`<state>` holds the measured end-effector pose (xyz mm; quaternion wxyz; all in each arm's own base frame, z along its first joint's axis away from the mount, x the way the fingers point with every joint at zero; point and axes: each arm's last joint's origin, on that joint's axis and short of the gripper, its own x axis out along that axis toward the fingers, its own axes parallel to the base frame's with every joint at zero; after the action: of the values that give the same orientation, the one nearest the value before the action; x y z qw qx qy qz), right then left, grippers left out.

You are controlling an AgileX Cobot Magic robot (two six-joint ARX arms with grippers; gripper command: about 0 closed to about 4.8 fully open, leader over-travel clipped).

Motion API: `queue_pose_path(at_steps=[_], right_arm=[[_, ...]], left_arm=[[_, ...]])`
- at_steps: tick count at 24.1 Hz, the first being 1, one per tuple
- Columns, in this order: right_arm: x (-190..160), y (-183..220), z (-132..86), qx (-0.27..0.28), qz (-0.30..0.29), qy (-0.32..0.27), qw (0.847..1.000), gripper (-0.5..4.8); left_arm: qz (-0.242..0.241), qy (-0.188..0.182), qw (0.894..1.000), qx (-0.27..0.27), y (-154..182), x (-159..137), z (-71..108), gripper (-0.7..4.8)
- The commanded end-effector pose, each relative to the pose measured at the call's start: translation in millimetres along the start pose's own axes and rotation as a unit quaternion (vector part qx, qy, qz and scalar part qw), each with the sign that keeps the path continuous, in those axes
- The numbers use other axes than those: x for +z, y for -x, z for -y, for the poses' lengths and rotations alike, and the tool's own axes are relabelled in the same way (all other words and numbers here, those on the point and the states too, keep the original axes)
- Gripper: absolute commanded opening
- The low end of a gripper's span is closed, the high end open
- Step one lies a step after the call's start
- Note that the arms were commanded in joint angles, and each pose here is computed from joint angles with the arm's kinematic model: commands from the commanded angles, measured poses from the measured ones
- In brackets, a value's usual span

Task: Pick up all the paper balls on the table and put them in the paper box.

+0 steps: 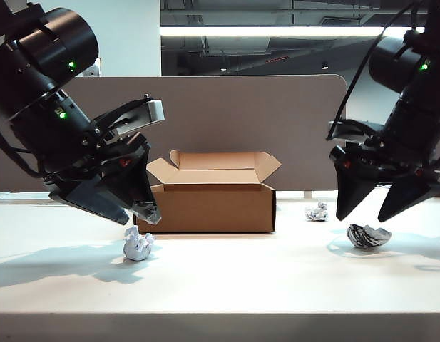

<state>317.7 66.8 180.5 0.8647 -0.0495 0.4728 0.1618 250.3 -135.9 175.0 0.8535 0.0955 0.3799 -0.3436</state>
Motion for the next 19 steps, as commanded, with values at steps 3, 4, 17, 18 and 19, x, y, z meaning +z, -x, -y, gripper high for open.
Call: queue_pose_path(at_steps=[3, 4, 17, 18, 19], right_arm=[[1, -3, 0, 0.001, -0.001, 0.000, 1.000, 3.83], [1, -2, 0, 0.001, -0.003, -0.001, 1.000, 3.83], [-1, -3, 0, 0.001, -0.011, -0.009, 1.000, 3.83], [-2, -3, 0, 0.001, -0.014, -0.018, 1.000, 3.83], [-3, -3, 0, 0.001, -0.019, -0.027, 0.999, 3.83]], left_arm=[[0.002, 0.011, 1.000, -0.005, -2, 1, 0.1, 3.15], [-0.005, 0.013, 1.000, -0.017, -4, -1, 0.5, 3.14], [-0.044, 0.019, 0.999, 0.006, -20, -12, -4.0, 3.09], [-0.044, 0.019, 0.999, 0.006, -20, -12, -4.0, 3.09], [-0.044, 0.019, 0.999, 0.006, -21, -12, -4.0, 3.09]])
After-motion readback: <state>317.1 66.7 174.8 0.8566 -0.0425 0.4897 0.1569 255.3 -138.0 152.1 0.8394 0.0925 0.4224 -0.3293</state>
